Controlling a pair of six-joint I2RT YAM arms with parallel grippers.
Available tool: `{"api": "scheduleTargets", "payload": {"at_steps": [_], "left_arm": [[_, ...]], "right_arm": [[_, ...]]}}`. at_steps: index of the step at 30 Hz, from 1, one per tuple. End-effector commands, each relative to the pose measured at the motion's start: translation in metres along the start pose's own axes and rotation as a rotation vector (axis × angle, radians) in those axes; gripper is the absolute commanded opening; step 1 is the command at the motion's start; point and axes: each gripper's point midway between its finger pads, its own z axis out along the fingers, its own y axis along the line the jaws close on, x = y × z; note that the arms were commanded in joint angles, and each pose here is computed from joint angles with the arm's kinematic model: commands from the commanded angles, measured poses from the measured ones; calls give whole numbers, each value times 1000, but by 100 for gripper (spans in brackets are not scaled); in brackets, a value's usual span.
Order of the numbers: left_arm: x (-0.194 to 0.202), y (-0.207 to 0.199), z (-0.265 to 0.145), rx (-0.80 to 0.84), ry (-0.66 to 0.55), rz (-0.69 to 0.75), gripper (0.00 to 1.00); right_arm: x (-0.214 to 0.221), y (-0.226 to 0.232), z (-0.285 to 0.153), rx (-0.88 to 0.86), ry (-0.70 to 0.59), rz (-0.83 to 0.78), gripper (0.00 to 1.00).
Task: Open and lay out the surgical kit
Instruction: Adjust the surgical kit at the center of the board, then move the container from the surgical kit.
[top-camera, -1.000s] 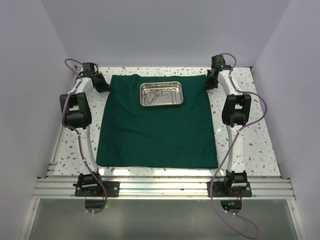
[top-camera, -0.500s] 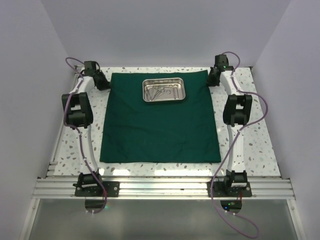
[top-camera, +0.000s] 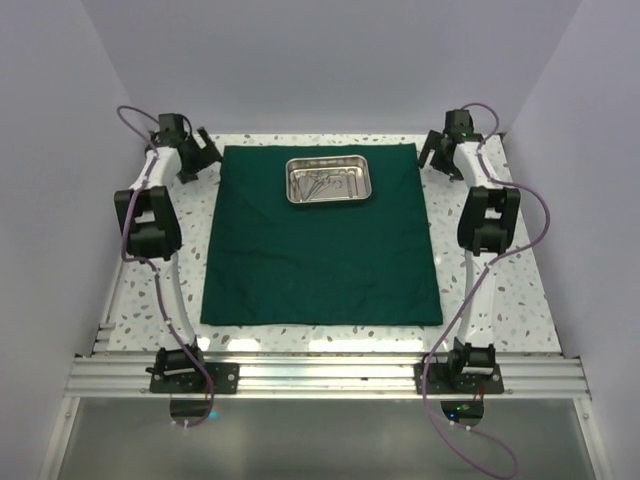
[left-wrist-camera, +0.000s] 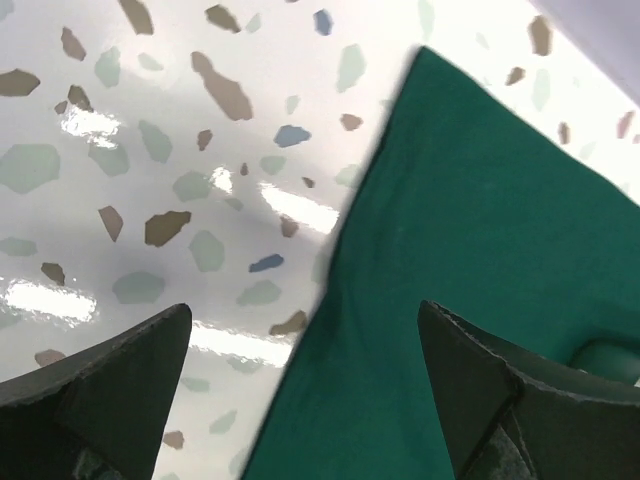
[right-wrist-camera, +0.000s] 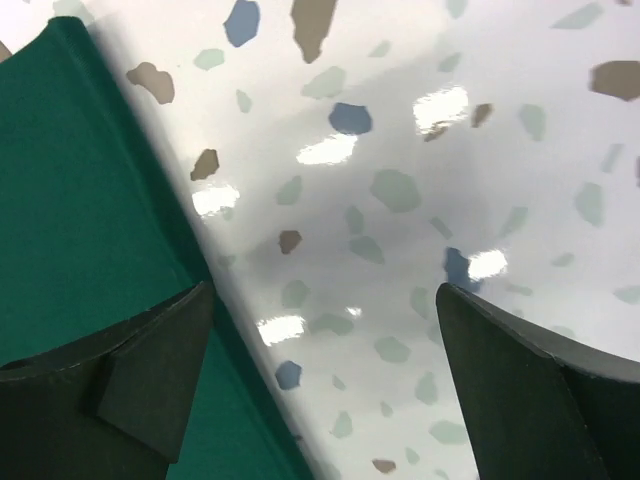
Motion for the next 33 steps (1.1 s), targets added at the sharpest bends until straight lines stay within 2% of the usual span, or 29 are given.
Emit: {"api": "scheduleTargets", "payload": {"at_steps": [1,3,7,11,13,14,16,17,19,24,28,30,32,33], "left_arm": [[-45,-51,-62,130,-108,58,100],[-38,-68,-64,166,-91,91,100],[2,-118,-59,195,-24,181,100],[44,-155,-52,220,18,232,100],[64,-172,-46,239,31,262,100],[67,-177,-45,241,28,264,100],[79,-190,-41,238,29,286,100],[83,-193,-39,236,32,288,100],[92,-203,-33,241,38,296,100],[104,-205,-21,201,45,303,100],[119,-198,-11,168,68,313,100],[128,-193,-6,159,85,314,97],[133,-193,-6,160,91,318,84],[137,-193,-5,154,94,321,65]], "right_arm": [[-62,0,-80,5,-168,-11,98],[-53,-5,-93,15,-146,-9,99],[-35,-9,-135,-18,-126,-1,99],[6,-23,-186,-34,-79,7,99],[20,-27,-204,-51,-73,14,99],[44,-34,-202,-44,-29,21,99],[49,-32,-231,-96,-69,36,99],[68,-37,-230,-91,-38,39,99],[76,-41,-250,-106,-58,49,99],[117,-53,-269,-110,0,42,99],[128,-61,-285,-102,-15,27,99],[133,-60,-288,-104,-7,17,99],[131,-60,-290,-97,-13,8,99],[131,-61,-291,-95,-14,7,99]]}}
